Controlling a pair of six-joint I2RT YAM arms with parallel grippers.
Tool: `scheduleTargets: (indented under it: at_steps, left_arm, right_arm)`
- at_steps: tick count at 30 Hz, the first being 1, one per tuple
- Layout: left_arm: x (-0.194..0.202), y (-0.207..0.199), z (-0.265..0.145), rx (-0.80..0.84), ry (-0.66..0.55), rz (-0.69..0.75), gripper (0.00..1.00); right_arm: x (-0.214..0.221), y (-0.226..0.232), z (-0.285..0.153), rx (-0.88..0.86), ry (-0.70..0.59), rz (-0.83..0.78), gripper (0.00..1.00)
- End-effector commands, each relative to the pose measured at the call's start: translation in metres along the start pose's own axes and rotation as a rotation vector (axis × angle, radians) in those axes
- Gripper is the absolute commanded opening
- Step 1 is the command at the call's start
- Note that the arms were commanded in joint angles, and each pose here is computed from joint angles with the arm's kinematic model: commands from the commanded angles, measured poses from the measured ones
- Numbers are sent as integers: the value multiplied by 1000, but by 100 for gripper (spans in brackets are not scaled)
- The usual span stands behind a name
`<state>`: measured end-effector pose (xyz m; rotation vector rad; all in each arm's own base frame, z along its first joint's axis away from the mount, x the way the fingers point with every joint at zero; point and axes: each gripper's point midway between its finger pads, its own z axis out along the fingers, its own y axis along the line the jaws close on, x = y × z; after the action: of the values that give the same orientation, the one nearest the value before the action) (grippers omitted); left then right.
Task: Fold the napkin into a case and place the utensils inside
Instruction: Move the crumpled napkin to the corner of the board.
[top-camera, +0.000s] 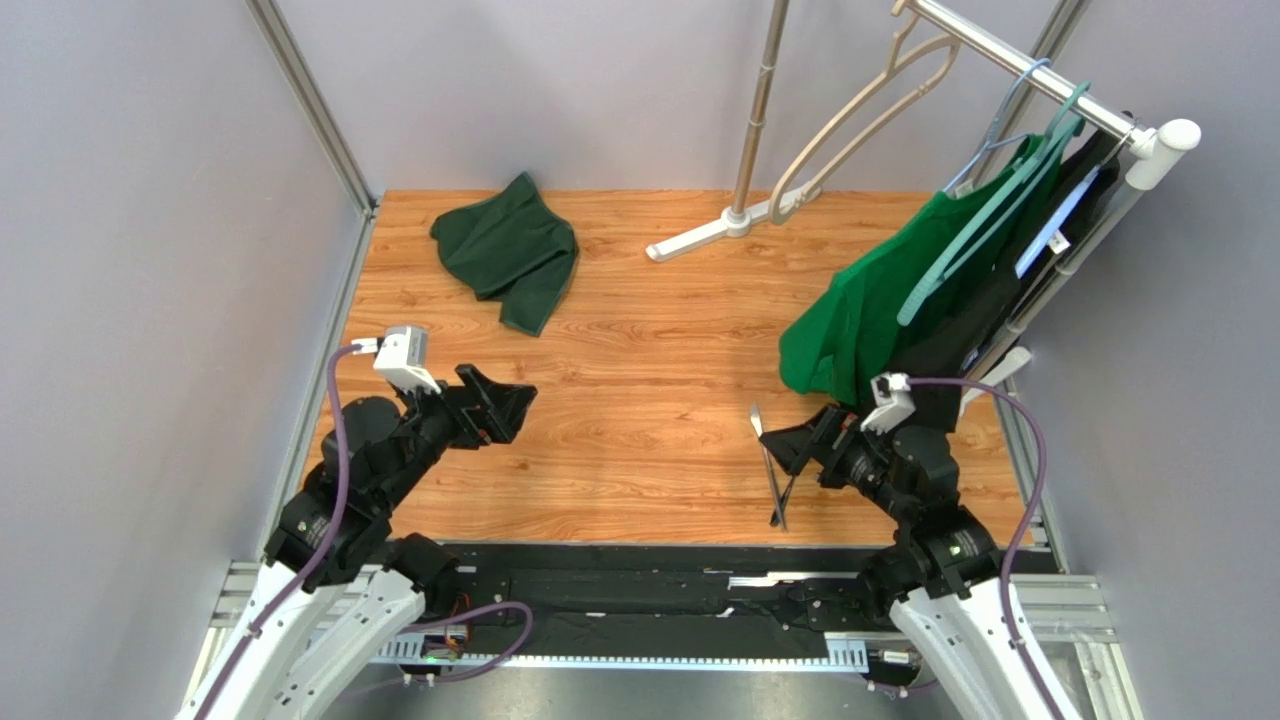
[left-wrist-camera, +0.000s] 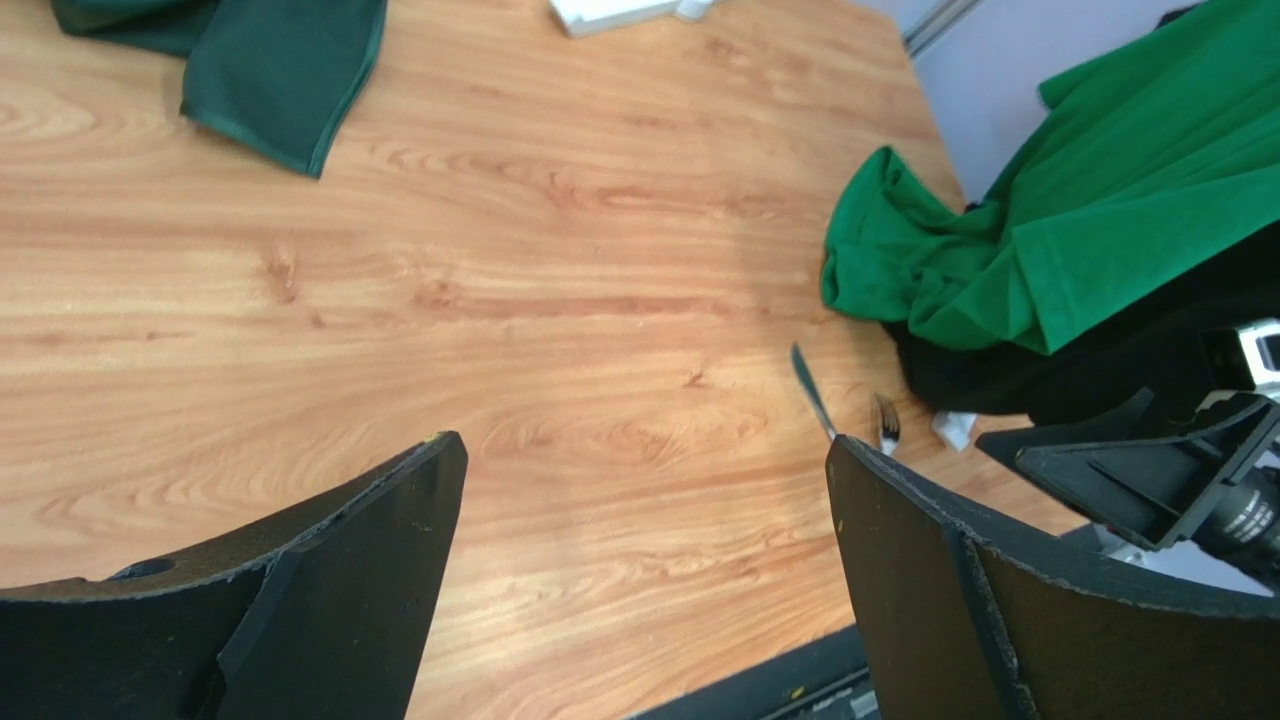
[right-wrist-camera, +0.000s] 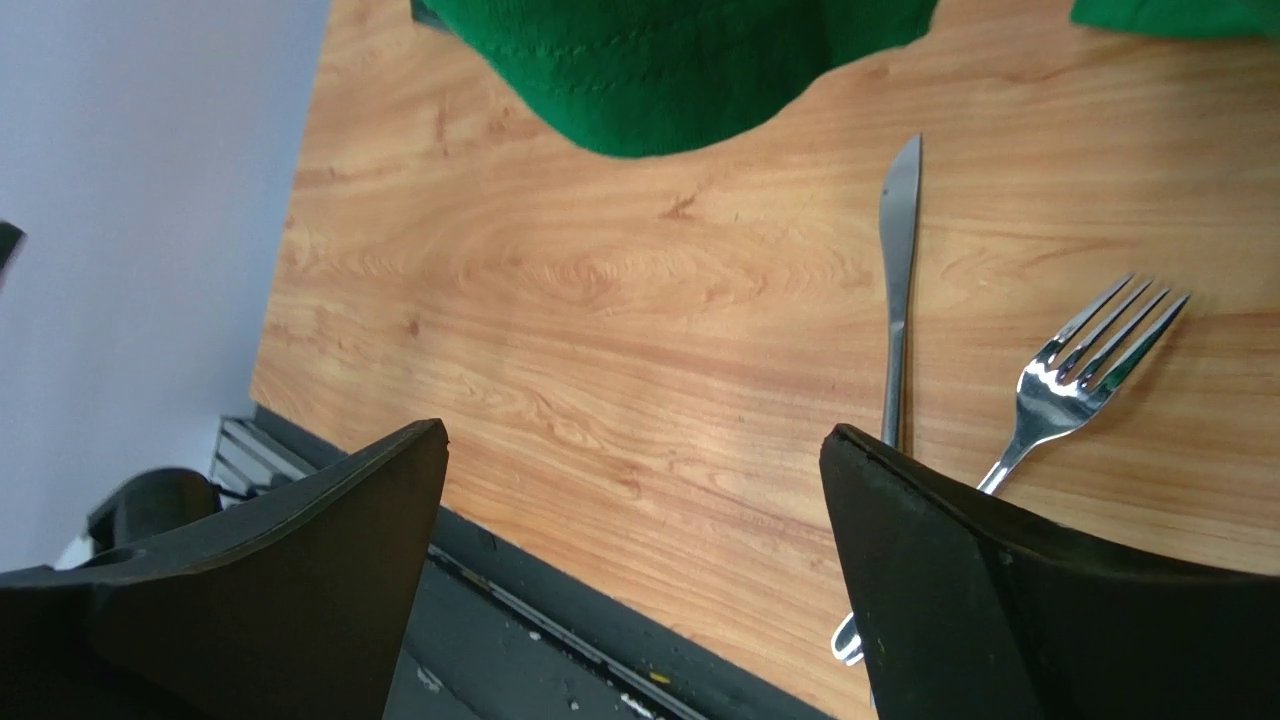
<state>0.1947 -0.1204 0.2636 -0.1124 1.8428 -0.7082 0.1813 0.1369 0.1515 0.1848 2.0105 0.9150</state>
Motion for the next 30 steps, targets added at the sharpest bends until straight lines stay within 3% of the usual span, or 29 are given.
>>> scheduleTargets:
  at_steps: [1, 3, 4, 6, 10, 14, 18, 21, 25, 27, 30]
  left_arm:
    - [-3, 2, 5, -80, 93, 15, 99]
    - [-1, 7, 11, -125, 128, 32, 98]
    - [3, 11, 15, -155, 170, 46, 98]
    - [4, 19, 20, -208, 192, 58, 98]
    - [11, 24, 30, -254, 264, 79, 97]
    - [20, 20, 32, -221, 292, 62, 96]
    - [19, 28, 42, -242, 245, 64, 96]
    - [24, 53, 72, -369, 303, 53, 95]
    - [14, 83, 144, -523, 481, 75, 95]
    - [-17, 94, 167, -599, 440, 205, 99]
    - [-5, 131, 203, -642, 589, 266, 99]
  right_arm:
    - [8, 42, 5, -102, 102, -105, 100]
    - [6, 60, 13, -110, 86, -152, 100]
    - [34, 76, 19, -133, 179, -206, 100]
    - [22, 95, 28, -69, 117, -267, 100]
    - [54, 137, 54, -127, 225, -322, 100]
    - [65, 136, 79, -74, 252, -373, 100]
    - [67, 132, 105, 9, 266, -432, 100]
    - [63, 135, 120, 20, 282, -445, 100]
    - [46, 128, 135, 23, 300, -413, 100]
    - [44, 127, 135, 3, 322, -406, 100]
    - [31, 122, 135, -10, 316, -377, 100]
